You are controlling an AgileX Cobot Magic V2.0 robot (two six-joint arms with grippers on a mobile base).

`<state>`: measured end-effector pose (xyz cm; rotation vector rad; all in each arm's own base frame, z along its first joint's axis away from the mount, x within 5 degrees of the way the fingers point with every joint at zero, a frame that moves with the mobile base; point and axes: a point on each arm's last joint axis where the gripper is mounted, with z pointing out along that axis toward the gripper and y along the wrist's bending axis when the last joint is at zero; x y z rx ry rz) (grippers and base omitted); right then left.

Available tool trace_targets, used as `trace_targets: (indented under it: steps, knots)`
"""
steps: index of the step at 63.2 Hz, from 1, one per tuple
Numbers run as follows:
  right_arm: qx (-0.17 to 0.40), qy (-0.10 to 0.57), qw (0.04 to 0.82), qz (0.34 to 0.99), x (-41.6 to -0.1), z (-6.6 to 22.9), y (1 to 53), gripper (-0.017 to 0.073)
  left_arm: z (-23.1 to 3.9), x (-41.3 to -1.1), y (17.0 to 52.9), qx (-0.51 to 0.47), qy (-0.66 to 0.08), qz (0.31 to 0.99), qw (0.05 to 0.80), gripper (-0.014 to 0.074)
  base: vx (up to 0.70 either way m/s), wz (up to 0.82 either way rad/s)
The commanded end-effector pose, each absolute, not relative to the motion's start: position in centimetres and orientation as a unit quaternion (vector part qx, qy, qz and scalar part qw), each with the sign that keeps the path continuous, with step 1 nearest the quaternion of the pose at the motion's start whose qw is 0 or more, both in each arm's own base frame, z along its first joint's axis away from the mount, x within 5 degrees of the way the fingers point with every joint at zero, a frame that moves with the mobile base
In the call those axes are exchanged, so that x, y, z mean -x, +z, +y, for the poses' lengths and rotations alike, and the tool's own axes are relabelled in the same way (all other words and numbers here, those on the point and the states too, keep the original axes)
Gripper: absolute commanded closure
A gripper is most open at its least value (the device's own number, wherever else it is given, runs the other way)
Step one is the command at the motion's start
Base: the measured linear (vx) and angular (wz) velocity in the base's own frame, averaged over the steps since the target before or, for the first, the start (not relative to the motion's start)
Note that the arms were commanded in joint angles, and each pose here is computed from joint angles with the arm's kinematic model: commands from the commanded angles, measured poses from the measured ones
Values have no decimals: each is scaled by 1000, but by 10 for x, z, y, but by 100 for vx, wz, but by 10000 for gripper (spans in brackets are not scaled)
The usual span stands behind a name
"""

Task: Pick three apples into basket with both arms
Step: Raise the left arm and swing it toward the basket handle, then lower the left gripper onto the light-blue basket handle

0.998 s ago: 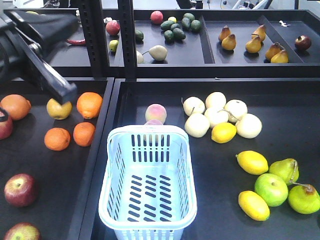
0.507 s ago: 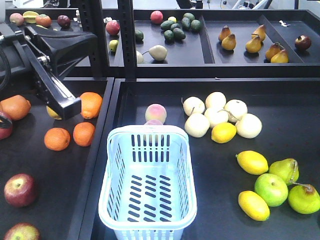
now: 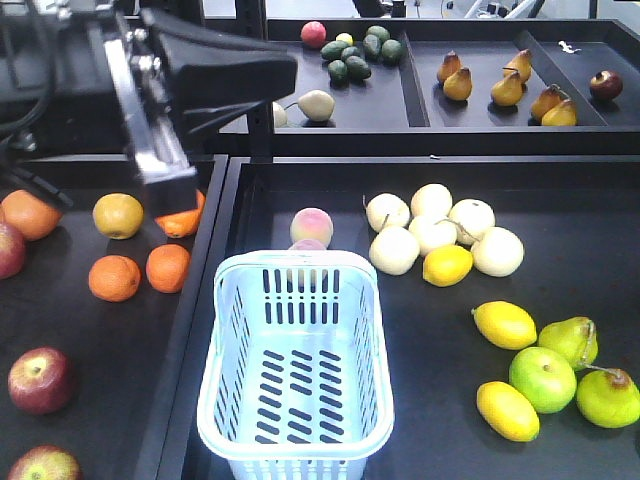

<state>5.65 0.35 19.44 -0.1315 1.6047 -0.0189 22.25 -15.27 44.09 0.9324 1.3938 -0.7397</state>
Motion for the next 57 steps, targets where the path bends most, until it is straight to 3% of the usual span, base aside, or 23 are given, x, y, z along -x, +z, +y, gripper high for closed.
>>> trace_targets:
  steps: [1, 16, 24, 36, 48, 57]
  knots:
    - [64, -13, 717, 694, -56, 4, 197, 568, -152, -224, 453, -404, -300, 593, 628, 423, 0, 0]
    - [64, -13, 717, 694, -56, 4, 197, 568, -160, -251, 424, -385, -296, 636, 600, 126, 0, 0]
    - [64, -13, 717, 694, -56, 4, 197, 568, -163, -261, 404, -380, -297, 658, 578, 23, 0, 0]
    - [64, -13, 717, 694, -56, 4, 197, 568, -164, -266, 369, -406, -272, 675, 553, 1, 0, 0]
    - [64, -13, 717, 694, -56, 4, 197, 568, -159, -273, 328, -466, -182, 673, 545, 1, 0, 0]
    - [64, -13, 717, 694, -56, 4, 197, 568, -153, -284, 321, -456, -115, 685, 557, 1, 0, 0]
